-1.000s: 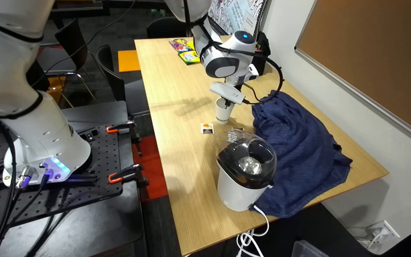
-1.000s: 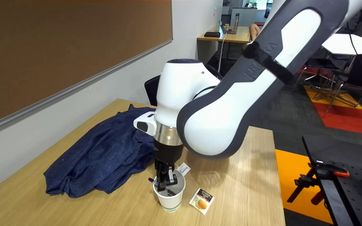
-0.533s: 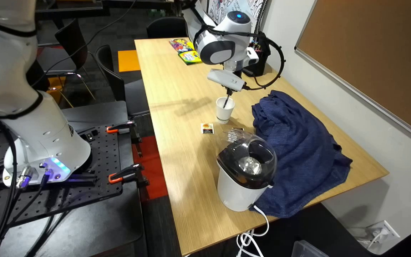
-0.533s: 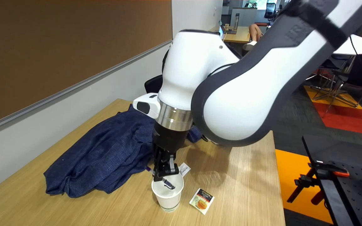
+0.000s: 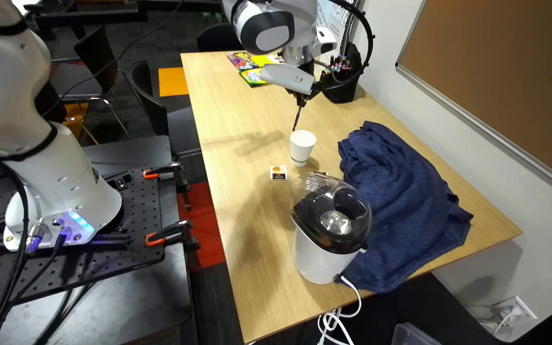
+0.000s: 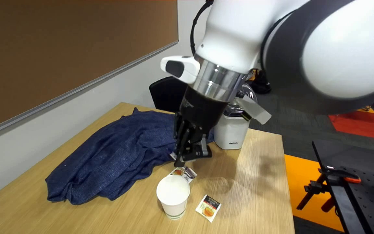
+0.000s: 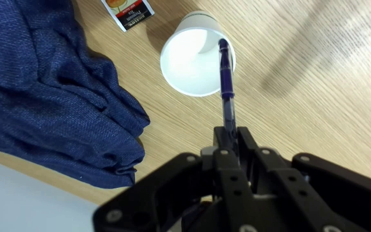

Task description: Take the pen out of the cup and put it on the table

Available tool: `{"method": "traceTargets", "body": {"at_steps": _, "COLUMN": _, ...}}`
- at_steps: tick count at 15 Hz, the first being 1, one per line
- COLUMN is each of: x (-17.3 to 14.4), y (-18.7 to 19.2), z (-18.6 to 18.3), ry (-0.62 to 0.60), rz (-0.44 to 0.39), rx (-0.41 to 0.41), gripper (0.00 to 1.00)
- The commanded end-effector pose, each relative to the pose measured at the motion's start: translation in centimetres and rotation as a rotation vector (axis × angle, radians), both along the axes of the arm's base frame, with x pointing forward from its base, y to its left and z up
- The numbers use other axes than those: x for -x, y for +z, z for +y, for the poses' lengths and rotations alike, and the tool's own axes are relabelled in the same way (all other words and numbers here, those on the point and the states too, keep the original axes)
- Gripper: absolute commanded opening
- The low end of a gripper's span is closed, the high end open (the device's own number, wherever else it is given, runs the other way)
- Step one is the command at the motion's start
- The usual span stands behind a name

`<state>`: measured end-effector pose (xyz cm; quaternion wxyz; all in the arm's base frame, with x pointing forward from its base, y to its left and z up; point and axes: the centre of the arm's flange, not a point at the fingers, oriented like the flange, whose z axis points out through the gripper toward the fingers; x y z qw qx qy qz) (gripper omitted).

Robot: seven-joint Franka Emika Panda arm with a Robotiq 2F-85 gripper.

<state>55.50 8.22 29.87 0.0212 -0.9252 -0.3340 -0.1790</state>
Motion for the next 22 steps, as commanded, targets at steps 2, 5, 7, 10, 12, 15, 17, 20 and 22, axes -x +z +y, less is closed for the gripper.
{"method": "traceTargets", "body": {"at_steps": 2, "x": 5.5, "y": 5.1, "z": -1.9, "ry": -0.054, "rz": -0.034, "rx": 0.027, "gripper": 0.03}}
{"method": "traceTargets", "body": {"at_steps": 5, "x": 7.2, "y": 5.3, "z": -3.4, "ry": -0.066, "rz": 0.017, "rx": 0.048, "gripper": 0.03}}
{"method": "traceTargets", "body": {"at_steps": 7, "x": 8.1, "y": 4.7, "z": -4.5, "ry": -0.106, "rz": 0.08, "rx": 0.043, "gripper": 0.03}}
{"method": "traceTargets", "body": {"at_steps": 10, "x": 8.4, "y": 3.3, "z": -6.2, "ry": -0.168, "rz": 0.152, "rx": 0.005, "gripper": 0.03}}
{"method": "traceTargets", "body": {"at_steps": 12, "x": 8.0, "y": 2.4, "z": -7.2, "ry": -0.213, "rz": 0.191, "rx": -0.031, "gripper": 0.03}}
{"method": "traceTargets", "body": {"at_steps": 15, "x": 8.0, "y": 2.0, "z": -7.8, "ry": -0.205, "rz": 0.183, "rx": -0.02, "gripper": 0.11}}
{"method": "traceTargets", "body": {"at_steps": 17, "x": 8.0, "y": 1.7, "z": -8.1, "ry": -0.215, "rz": 0.189, "rx": -0.024, "gripper": 0.11}}
{"method": "traceTargets", "body": {"at_steps": 20, "x": 7.0, "y": 2.1, "z": -7.9, "ry": -0.268, "rz": 0.177, "rx": -0.07, "gripper": 0.03}}
{"method": "traceTargets", "body": {"at_steps": 22, "x": 6.2, "y": 2.0, "z": -7.7, "ry": -0.346, "rz": 0.157, "rx": -0.081, "gripper": 0.03}}
